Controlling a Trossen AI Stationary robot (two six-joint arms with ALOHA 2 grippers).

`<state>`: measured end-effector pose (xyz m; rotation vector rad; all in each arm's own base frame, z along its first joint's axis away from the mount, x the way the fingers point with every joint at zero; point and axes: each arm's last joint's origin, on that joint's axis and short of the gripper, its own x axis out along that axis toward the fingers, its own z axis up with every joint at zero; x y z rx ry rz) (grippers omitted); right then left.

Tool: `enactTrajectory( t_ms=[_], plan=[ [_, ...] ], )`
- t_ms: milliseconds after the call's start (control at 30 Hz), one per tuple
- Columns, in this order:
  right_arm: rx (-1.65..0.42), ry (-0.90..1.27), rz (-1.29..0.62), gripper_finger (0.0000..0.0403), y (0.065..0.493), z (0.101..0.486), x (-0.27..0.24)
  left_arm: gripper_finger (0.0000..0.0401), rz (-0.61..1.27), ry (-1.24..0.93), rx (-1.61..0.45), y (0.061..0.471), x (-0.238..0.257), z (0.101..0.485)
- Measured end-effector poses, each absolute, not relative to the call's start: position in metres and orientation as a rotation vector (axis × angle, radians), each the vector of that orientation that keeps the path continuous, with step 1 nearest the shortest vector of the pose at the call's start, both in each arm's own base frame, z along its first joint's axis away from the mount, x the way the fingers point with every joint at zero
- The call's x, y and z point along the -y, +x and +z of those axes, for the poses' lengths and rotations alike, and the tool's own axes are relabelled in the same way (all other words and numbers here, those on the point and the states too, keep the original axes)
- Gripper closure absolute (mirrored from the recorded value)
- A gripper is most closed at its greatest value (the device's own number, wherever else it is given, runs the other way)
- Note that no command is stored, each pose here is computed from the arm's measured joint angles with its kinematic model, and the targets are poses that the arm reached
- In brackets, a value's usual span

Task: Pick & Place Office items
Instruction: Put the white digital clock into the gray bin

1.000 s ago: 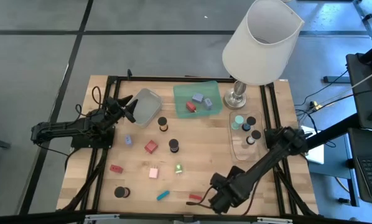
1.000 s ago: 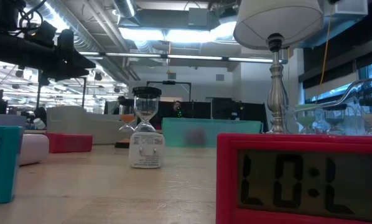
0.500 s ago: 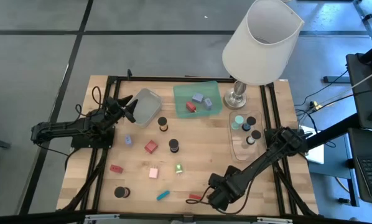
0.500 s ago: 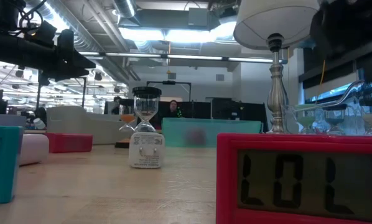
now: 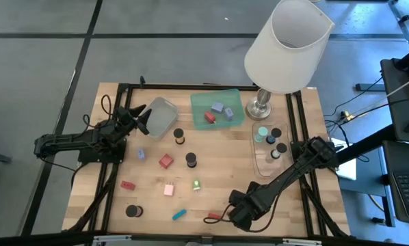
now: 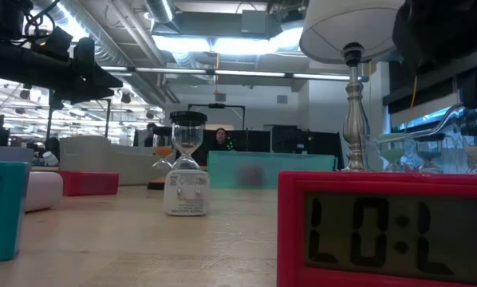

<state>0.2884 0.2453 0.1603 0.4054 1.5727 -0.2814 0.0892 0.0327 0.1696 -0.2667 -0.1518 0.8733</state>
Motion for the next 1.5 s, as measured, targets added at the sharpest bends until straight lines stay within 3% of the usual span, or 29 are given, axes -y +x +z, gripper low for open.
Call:
enactTrajectory(
  t_ms=[400,867,1033,1267,1500],
  plan=[
    [-1.485,0.480,-0.192,0.0135,0.298,0.162,-0.254,0.0210,0.873,-0.267,0.152,0.089,-0.033,0.170],
    [-1.505,0.357,-0.234,0.0136,0.293,0.139,-0.259,0.0210,0.873,-0.266,0.152,0.089,-0.033,0.170],
    [-1.509,0.341,-0.230,0.0167,0.292,0.139,-0.258,0.0211,0.873,-0.267,0.153,0.089,-0.033,0.170],
    [-1.507,0.307,-0.232,0.0255,0.293,0.138,-0.255,0.0211,0.873,-0.267,0.153,0.089,-0.033,0.170],
    [-1.517,0.301,-0.210,0.0255,0.296,0.138,-0.252,0.0210,0.873,-0.267,0.153,0.089,-0.033,0.170]
  ],
)
